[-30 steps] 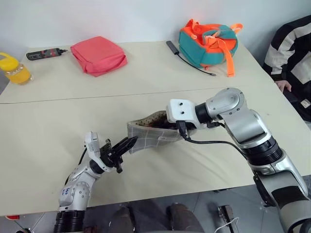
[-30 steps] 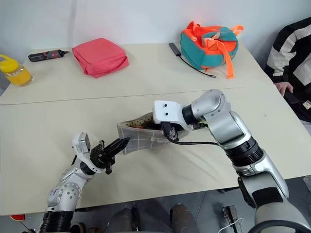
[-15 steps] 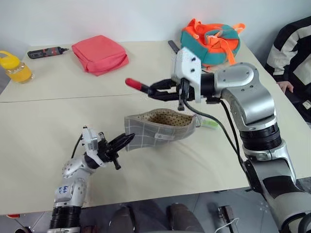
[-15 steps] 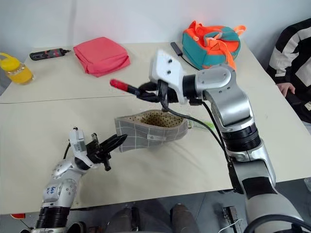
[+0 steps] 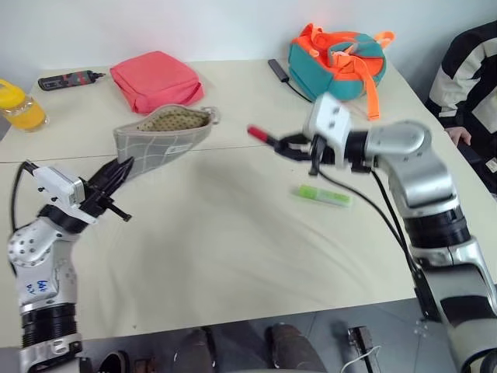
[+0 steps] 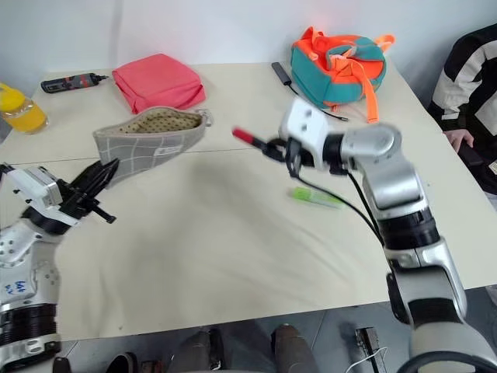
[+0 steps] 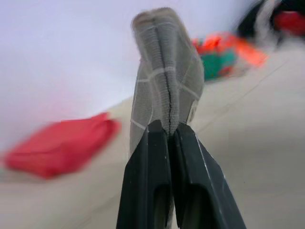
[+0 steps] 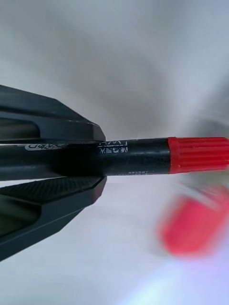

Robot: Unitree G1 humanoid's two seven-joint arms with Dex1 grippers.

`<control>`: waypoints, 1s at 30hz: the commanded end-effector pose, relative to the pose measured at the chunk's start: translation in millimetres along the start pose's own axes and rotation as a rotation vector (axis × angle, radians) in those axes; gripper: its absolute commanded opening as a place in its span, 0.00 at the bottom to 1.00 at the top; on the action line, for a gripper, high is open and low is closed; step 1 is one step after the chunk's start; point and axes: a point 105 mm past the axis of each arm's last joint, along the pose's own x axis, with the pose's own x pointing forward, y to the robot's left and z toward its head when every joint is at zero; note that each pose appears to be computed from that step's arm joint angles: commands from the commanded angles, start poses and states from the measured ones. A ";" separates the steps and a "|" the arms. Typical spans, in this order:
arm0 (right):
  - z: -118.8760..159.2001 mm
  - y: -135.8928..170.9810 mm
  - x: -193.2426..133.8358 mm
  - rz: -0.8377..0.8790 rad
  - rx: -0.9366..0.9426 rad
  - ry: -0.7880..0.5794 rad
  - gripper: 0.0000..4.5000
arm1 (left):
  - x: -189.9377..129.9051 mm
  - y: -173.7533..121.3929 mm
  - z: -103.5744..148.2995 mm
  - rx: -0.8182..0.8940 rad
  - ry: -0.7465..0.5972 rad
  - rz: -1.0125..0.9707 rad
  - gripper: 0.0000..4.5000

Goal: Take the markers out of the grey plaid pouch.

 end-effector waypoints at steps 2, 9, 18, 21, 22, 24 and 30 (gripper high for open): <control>-14.1 16.1 -1.5 0.020 -0.093 0.085 0.13 | -1.7 -16.1 -18.0 0.239 0.153 -0.048 0.00; -51.9 41.5 4.7 0.053 -0.076 0.172 0.13 | -2.5 -71.1 -42.0 0.248 0.226 -0.184 0.00; -44.6 49.2 6.1 0.079 -0.001 0.115 0.57 | -5.1 -91.8 -35.7 -0.054 0.155 -0.231 0.45; -31.3 42.2 5.0 0.047 0.037 0.041 0.80 | -11.0 -100.2 -14.3 -0.223 0.062 -0.287 0.66; -26.9 40.8 4.2 0.043 0.072 0.009 0.88 | -14.3 -103.2 -8.3 -0.268 0.043 -0.317 0.74; -20.8 40.9 2.5 0.048 0.108 -0.033 0.88 | -19.9 -104.1 -0.3 -0.343 0.022 -0.341 0.87; 7.4 43.8 -5.6 0.046 0.249 -0.235 0.88 | -34.1 -87.8 16.3 -0.570 -0.004 -0.237 0.87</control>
